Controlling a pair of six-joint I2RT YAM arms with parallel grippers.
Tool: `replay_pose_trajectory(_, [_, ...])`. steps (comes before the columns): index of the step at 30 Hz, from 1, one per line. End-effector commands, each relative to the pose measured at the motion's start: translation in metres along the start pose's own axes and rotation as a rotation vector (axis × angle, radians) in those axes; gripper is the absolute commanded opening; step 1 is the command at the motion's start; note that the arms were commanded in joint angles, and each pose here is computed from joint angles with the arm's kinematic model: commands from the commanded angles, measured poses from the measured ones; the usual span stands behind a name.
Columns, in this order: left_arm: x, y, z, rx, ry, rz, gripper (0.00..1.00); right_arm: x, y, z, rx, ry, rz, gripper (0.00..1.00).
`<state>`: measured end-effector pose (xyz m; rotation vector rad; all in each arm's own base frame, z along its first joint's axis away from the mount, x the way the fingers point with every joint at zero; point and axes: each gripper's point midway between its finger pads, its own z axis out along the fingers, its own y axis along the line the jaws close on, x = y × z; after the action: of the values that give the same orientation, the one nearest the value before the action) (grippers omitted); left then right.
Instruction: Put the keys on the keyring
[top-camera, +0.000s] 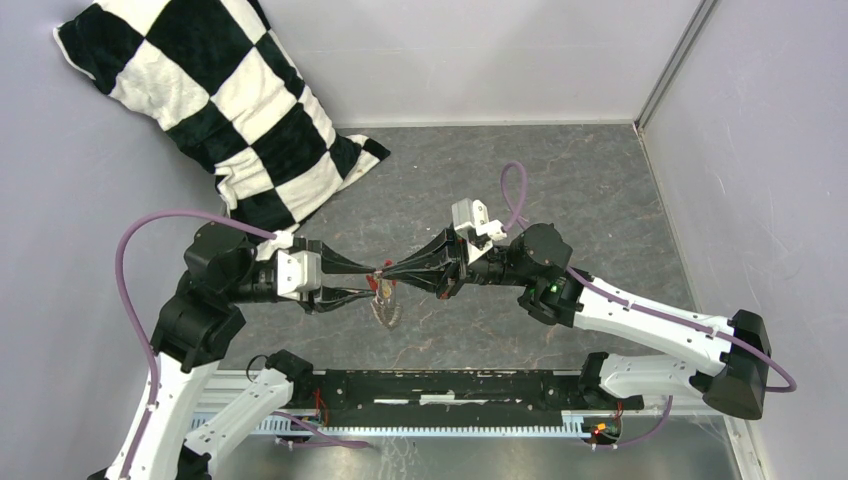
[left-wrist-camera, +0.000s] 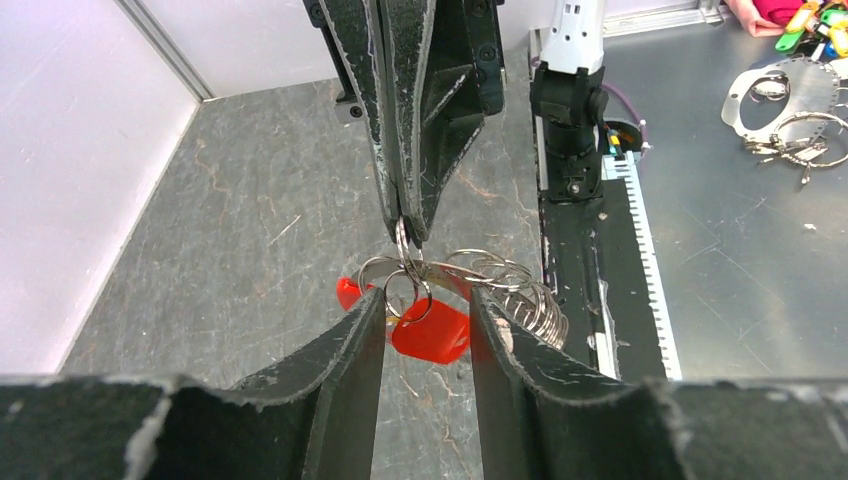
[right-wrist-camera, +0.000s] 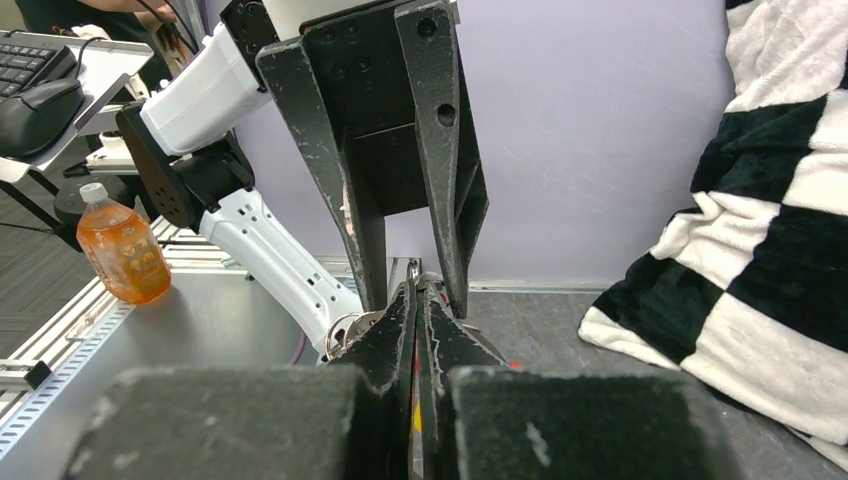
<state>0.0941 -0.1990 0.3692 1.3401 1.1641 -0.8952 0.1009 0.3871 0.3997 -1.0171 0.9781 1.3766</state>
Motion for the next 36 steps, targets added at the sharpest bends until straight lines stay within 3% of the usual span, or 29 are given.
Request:
replay_pose_trajectory(1, [-0.019,0.004,-0.004,-0.038,-0.025,-0.01,0.44,-0.028,0.004,0.001,-0.011,-0.085,-0.046,0.01])
replay_pose_trajectory(15, [-0.032,-0.005,-0.002,0.015,-0.074,-0.083,0.34,-0.019,-0.002,0.002,0.007,-0.045,-0.058,0.01])
replay_pose_trajectory(23, [-0.031,-0.01,-0.004,0.034,-0.058,-0.08,0.54,-0.018,-0.004,0.002,0.013,-0.028,-0.071,0.01])
replay_pose_trajectory(29, [-0.03,-0.002,-0.005,-0.003,-0.039,-0.055,0.59,-0.021,-0.004,0.002,0.013,-0.026,-0.081,0.0])
replay_pose_trajectory(31, [-0.032,0.003,-0.004,-0.026,-0.048,-0.053,0.52,-0.021,-0.003,0.003,0.009,-0.027,-0.076,0.01])
replay_pose_trajectory(36, [-0.023,0.009,-0.002,-0.046,-0.029,-0.058,0.24,-0.021,-0.002,0.003,0.004,-0.03,-0.076,0.01])
